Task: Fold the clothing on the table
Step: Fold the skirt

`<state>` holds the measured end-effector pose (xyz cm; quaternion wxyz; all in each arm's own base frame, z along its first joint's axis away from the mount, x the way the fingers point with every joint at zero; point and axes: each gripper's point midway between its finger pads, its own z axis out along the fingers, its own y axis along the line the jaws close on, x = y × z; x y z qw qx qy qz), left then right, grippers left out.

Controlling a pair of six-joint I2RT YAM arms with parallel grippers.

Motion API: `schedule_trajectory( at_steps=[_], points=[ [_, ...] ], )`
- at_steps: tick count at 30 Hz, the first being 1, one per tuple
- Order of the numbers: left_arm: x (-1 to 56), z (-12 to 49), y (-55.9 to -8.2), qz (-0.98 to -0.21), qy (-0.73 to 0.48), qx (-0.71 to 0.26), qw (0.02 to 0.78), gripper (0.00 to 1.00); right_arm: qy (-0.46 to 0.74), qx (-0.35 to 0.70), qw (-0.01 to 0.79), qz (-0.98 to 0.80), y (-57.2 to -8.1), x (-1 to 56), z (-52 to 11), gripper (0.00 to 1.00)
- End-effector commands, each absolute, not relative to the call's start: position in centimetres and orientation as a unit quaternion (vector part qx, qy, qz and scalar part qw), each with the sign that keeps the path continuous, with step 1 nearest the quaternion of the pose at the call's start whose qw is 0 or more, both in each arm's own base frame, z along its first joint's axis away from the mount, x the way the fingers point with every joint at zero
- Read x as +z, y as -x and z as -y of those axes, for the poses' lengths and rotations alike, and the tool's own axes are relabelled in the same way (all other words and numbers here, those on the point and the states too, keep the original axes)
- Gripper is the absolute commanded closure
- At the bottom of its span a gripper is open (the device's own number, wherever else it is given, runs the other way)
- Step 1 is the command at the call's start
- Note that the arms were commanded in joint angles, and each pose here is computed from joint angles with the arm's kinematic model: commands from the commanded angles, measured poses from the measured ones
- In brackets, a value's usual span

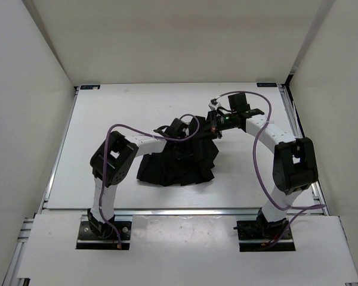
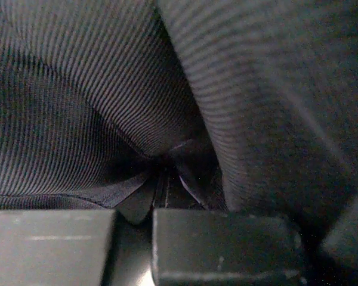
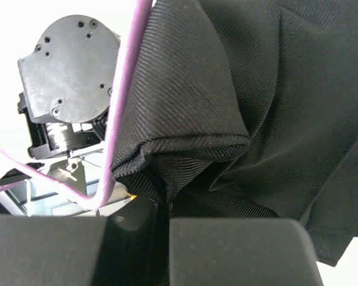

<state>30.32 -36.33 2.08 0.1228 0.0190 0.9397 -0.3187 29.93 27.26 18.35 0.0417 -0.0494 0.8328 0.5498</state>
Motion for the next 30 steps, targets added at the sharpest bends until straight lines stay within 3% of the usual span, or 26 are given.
schedule_trajectory(
  at_steps=[1, 5, 9, 14, 16, 23, 26, 30],
  points=[
    [1.2, 34.8, -29.9, -0.946, -0.006, -0.305, 0.110, 1.00, 0.082, 0.583, 0.059, -0.806, -29.0, 21.6, -27.7, 1.00],
    [5.9, 34.5, -31.7, -0.929, 0.002, -0.338, 0.147, 1.00, 0.073, 0.572, 0.063, -0.814, -29.3, 20.8, -27.1, 1.00],
    [10.6, 32.6, -34.1, -0.913, 0.020, -0.365, 0.180, 0.85, 0.061, 0.561, 0.067, -0.823, -29.6, 20.1, -26.1, 1.00],
    [16.6, 28.9, -36.0, -0.883, 0.054, -0.409, 0.224, 0.80, 0.050, 0.553, 0.082, -0.828, -30.4, 20.0, -24.7, 1.00],
    [16.7, 26.4, -36.5, -0.883, 0.069, -0.399, 0.239, 0.79, 0.050, 0.550, 0.085, -0.830, -30.5, 20.1, -24.5, 1.00],
    [10.7, 12.4, -35.7, -0.926, 0.158, -0.208, 0.274, 0.81, 0.047, 0.541, 0.090, -0.835, -30.7, 20.1, -23.8, 1.00],
    [8.8, 9.6, -34.2, -0.944, 0.150, -0.116, 0.271, 0.81, 0.046, 0.542, 0.084, -0.835, -30.4, 20.0, -23.8, 1.00],
    [6.9, 9.1, -32.1, -0.954, 0.138, -0.069, 0.255, 0.84, 0.049, 0.537, 0.088, -0.838, -30.5, 20.3, -23.7, 1.00]
  ],
)
